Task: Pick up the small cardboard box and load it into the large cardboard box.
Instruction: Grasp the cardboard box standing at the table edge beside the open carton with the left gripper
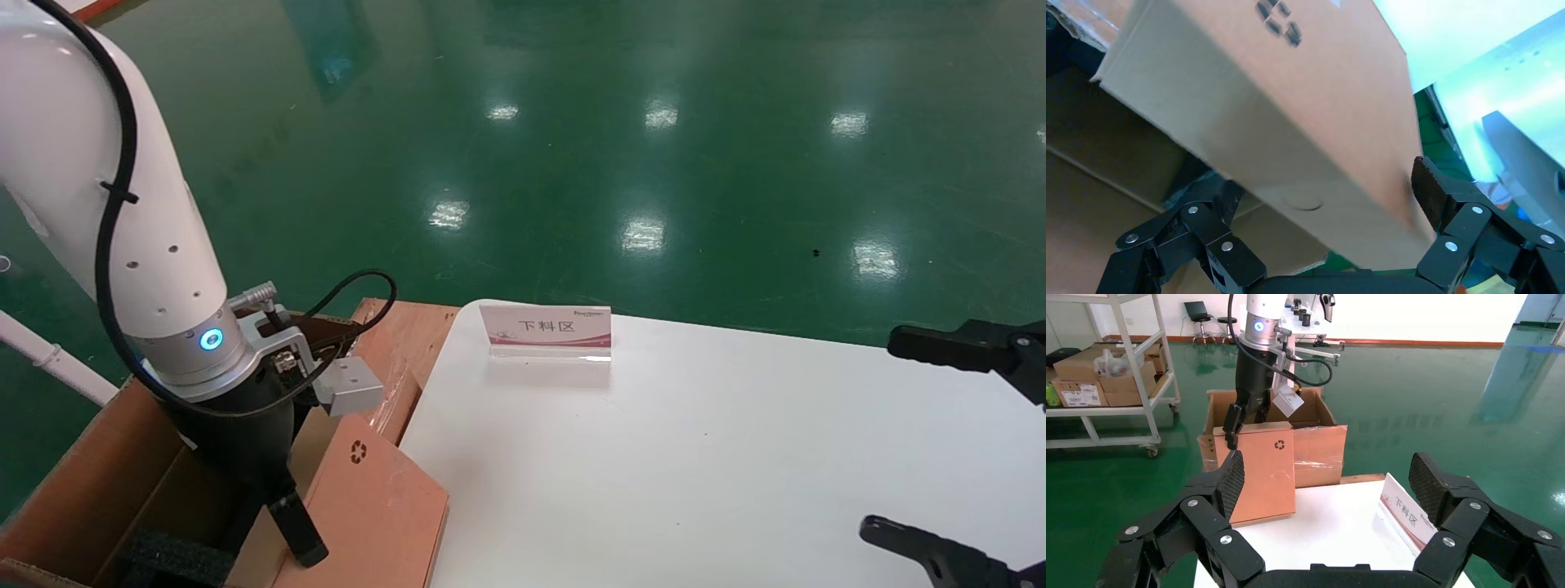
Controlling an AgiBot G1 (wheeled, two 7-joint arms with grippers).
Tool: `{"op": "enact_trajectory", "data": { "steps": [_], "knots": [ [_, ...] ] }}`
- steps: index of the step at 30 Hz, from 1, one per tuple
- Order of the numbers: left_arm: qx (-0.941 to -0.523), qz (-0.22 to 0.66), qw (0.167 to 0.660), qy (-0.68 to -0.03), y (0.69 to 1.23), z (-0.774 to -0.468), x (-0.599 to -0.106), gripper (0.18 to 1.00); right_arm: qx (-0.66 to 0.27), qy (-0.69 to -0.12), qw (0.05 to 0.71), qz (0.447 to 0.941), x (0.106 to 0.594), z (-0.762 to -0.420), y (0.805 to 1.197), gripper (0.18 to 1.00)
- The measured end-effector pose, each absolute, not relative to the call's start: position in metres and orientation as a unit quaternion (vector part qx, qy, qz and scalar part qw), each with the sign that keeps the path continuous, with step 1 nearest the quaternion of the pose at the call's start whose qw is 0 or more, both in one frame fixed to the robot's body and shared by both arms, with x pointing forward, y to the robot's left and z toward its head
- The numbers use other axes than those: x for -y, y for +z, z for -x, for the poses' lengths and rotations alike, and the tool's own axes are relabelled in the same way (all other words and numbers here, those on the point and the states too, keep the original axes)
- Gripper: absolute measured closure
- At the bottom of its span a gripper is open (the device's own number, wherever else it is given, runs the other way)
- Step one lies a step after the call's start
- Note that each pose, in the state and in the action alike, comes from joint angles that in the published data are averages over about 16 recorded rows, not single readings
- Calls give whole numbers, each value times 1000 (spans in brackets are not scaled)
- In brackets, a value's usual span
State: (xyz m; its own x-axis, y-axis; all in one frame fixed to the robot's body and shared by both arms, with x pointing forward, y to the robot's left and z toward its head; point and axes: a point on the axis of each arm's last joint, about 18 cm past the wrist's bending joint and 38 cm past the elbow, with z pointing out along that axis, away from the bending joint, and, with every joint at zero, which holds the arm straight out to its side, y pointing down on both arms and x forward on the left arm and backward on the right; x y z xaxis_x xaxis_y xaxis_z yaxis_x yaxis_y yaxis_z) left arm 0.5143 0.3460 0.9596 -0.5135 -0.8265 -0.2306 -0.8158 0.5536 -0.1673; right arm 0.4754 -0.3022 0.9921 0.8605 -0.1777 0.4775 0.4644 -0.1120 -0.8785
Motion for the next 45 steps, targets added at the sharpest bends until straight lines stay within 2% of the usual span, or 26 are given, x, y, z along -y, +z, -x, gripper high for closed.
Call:
{"op": "enact_trajectory", "data": {
  "steps": [15, 27, 34, 40, 45],
  "knots": [
    [-871, 469, 143, -19, 959, -515, -346, 187, 102, -244, 659, 705, 302, -475, 992, 178],
    [-871, 470, 143, -20, 959, -515, -346, 253, 102, -244, 659, 705, 302, -475, 992, 202],
    [-871, 470, 143, -20, 960, -515, -346, 355, 102, -244, 659, 705, 302, -475, 992, 260],
    [-871, 470, 143, -21, 960, -515, -346, 476, 102, -244, 659, 705, 302, -475, 992, 352],
    [-871, 470, 143, -21, 960, -514, -345, 589, 102, -244, 659, 705, 302, -475, 992, 460]
  ]
}}
